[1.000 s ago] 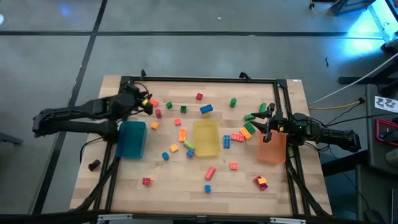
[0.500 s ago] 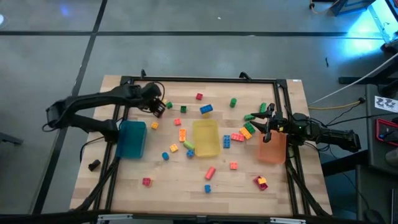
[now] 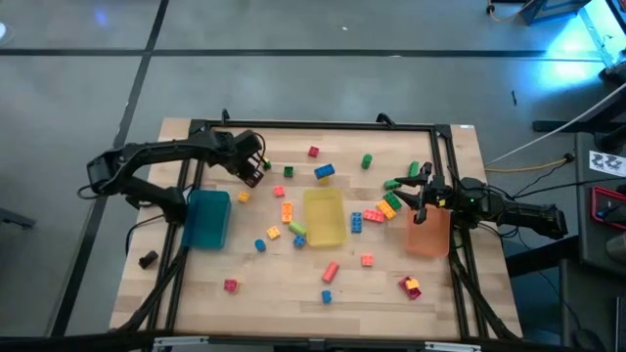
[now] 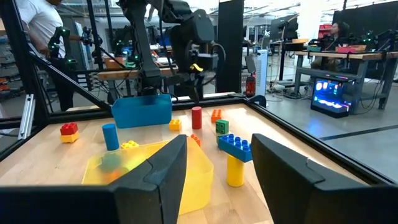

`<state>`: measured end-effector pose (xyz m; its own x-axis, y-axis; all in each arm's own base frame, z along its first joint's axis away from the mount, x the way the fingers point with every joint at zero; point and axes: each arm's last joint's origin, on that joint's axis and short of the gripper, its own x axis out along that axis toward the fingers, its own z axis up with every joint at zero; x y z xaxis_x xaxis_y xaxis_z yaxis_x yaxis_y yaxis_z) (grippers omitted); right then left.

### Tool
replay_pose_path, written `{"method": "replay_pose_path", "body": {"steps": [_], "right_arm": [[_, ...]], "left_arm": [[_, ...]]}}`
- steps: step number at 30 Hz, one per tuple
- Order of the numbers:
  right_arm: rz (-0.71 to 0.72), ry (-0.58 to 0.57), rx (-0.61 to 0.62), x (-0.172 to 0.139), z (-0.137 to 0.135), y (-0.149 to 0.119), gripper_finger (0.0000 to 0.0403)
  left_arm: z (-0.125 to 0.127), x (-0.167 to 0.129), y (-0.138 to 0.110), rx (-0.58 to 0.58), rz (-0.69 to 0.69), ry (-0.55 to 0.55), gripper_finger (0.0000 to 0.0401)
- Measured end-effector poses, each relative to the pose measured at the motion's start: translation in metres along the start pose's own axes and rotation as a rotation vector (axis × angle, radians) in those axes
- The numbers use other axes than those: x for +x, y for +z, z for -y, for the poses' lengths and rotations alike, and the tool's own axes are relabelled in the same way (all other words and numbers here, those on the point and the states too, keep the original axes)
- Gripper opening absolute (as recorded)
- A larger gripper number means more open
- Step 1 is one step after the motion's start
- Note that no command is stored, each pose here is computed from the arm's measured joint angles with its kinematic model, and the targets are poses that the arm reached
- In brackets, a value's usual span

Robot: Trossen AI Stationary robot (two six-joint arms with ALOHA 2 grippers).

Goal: Sort blocks by size
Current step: Put the red cylindrical block into the blue bin

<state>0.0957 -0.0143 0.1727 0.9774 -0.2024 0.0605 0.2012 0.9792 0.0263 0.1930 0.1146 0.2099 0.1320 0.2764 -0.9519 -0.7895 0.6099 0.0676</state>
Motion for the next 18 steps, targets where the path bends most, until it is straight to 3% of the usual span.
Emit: {"method": "replay_pose_path", "body": {"steps": [18], "right_arm": [[-0.006,0.000,0.000,0.000,0.000,-0.001,0.0182]], "left_arm": [[0.002,0.012,0.003,0.044,-0.052,0.002,0.0114]]}}
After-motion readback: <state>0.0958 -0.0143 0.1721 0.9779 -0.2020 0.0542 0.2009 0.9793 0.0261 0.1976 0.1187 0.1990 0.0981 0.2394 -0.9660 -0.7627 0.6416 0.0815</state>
